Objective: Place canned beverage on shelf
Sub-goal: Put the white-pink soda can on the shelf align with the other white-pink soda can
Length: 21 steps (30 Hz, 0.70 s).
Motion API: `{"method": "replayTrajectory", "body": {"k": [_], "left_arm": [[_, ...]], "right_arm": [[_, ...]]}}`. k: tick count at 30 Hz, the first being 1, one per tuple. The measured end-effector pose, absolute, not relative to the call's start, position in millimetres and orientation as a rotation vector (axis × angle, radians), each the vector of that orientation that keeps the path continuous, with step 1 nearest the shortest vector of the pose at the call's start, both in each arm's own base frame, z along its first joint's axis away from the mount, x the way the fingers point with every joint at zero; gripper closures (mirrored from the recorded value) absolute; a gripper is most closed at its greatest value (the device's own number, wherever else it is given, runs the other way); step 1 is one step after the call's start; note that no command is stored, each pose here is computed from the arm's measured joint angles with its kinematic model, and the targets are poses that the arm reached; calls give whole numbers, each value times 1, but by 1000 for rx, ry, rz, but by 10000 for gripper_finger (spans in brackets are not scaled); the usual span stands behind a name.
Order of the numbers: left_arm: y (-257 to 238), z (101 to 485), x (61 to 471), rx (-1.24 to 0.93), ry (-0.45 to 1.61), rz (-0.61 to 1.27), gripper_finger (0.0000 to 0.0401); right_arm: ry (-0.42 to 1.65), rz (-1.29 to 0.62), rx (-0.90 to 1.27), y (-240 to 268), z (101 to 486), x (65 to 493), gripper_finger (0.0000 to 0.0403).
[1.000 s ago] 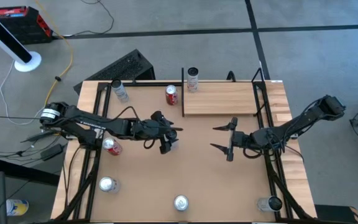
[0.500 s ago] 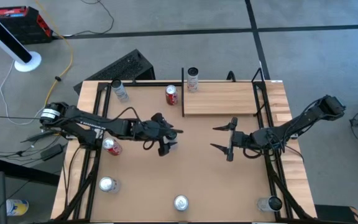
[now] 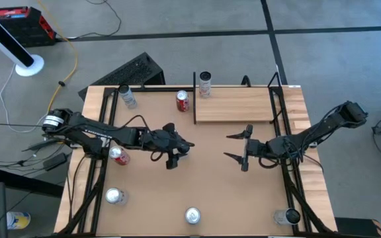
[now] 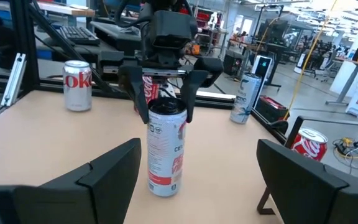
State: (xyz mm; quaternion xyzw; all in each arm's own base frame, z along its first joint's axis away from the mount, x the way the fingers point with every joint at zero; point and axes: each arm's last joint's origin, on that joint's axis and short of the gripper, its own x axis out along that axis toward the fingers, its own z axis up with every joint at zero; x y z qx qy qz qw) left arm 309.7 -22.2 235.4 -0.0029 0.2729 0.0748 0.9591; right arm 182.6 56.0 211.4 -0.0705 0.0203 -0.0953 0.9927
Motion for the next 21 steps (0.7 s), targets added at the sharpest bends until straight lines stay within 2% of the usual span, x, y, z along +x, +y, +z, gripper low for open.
{"method": "replayTrajectory", "body": {"k": [3,8,12,21], "left_arm": [[-23,235,310,9,555,120,165],[-24,239,309,62,544,64,166],[-27,255,312,56,489,-57,166],[-34,289,321,85,366,-283,166]], "right_arm": [[36,-156,-112,57,211,183,58],[36,-3,-92,60,210,185,58],[23,10,-85,60,207,191,58],[93,154,-95,59,199,232,58]]}}
